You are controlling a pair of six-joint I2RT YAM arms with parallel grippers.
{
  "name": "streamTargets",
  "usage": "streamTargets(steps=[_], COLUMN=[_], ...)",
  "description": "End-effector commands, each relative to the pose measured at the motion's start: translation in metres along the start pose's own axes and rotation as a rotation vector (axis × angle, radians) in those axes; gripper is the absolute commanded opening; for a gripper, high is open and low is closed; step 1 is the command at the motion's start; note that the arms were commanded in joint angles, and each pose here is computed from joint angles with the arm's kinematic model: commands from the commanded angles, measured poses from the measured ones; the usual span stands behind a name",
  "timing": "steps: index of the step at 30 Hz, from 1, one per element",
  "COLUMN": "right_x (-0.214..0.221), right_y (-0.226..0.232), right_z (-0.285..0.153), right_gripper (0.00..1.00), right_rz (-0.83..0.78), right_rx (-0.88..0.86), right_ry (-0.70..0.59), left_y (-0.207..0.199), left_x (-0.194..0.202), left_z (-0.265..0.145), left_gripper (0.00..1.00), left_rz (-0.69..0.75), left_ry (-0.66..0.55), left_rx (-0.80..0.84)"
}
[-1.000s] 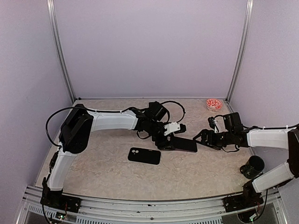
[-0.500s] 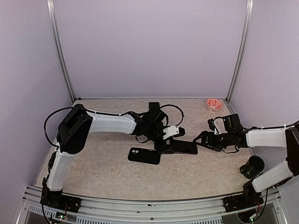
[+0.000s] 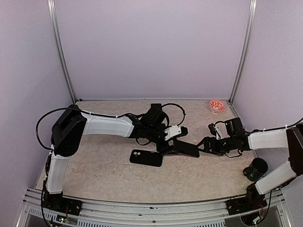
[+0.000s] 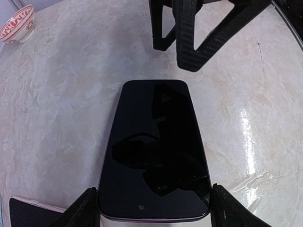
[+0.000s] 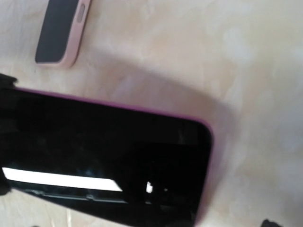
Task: Put the phone into the phone case
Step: Place the phone at the center of the board.
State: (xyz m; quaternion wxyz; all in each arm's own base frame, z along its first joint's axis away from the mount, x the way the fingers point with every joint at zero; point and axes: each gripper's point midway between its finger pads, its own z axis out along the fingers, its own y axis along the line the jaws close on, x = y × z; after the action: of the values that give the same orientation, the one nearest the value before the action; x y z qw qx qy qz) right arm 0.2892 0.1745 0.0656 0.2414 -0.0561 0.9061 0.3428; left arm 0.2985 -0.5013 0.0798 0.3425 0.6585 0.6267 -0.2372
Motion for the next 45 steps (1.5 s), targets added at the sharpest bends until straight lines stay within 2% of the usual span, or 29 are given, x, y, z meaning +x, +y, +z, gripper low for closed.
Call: streamTargets(steps=[1, 5, 10, 15, 26, 28, 30, 32, 39, 45], right_x=[0.006, 0.004, 0.001, -0.006, -0.011, -0.012, -0.01, -0.012, -0.006, -0.002], right_y=[-0.002, -0.008, -0.015, -0.02, -0.021, -0.02, -0.019, -0.016, -0.01, -0.007], right_z=[0.006, 0.011, 0.011, 0.001, -0.001, 0.001, 0.003, 0.005, 0.01, 0.011], right_gripper=[0.99, 0.99, 0.99, 0.99, 0.99, 1.0, 0.99, 0.99, 0.99, 0.99], right_rz=[0.047, 0.063, 0.071, 0.058, 0.056, 0.056, 0.065, 0.064, 0.1, 0.114], right_rx=[-0.041, -0.019, 0.021, 0.087, 0.108, 0.097, 0.087, 0.064, -0.004, -0.025], right_ry=[0.001, 0.0, -0.009, -0.045, -0.057, -0.052, -0.041, -0.05, -0.042, -0.037], left_y=[-0.004, -0.006, -0.015, -0.026, -0.042, -0.043, -0.042, -0.042, -0.04, -0.039], left_x=[-0.042, -0.036, -0.008, 0.009, 0.038, 0.04, 0.042, 0.043, 0.048, 0.055], left_z=[-0.019, -0.01, 0.016, 0.031, 0.046, 0.047, 0.047, 0.047, 0.047, 0.05], left_gripper=[0.0, 0.0, 0.0, 0.0, 0.0, 0.11, 0.32, 0.44, 0.63, 0.76], left_rz=[0.026, -0.016, -0.101, -0.112, -0.129, -0.128, -0.127, -0.123, -0.105, -0.114], left_ry=[-0.092, -0.038, 0.039, 0.087, 0.181, 0.191, 0.199, 0.206, 0.24, 0.256], left_rx=[-0.012, -0.025, 0.003, 0.013, 0.045, 0.044, 0.039, 0.041, 0.044, 0.061])
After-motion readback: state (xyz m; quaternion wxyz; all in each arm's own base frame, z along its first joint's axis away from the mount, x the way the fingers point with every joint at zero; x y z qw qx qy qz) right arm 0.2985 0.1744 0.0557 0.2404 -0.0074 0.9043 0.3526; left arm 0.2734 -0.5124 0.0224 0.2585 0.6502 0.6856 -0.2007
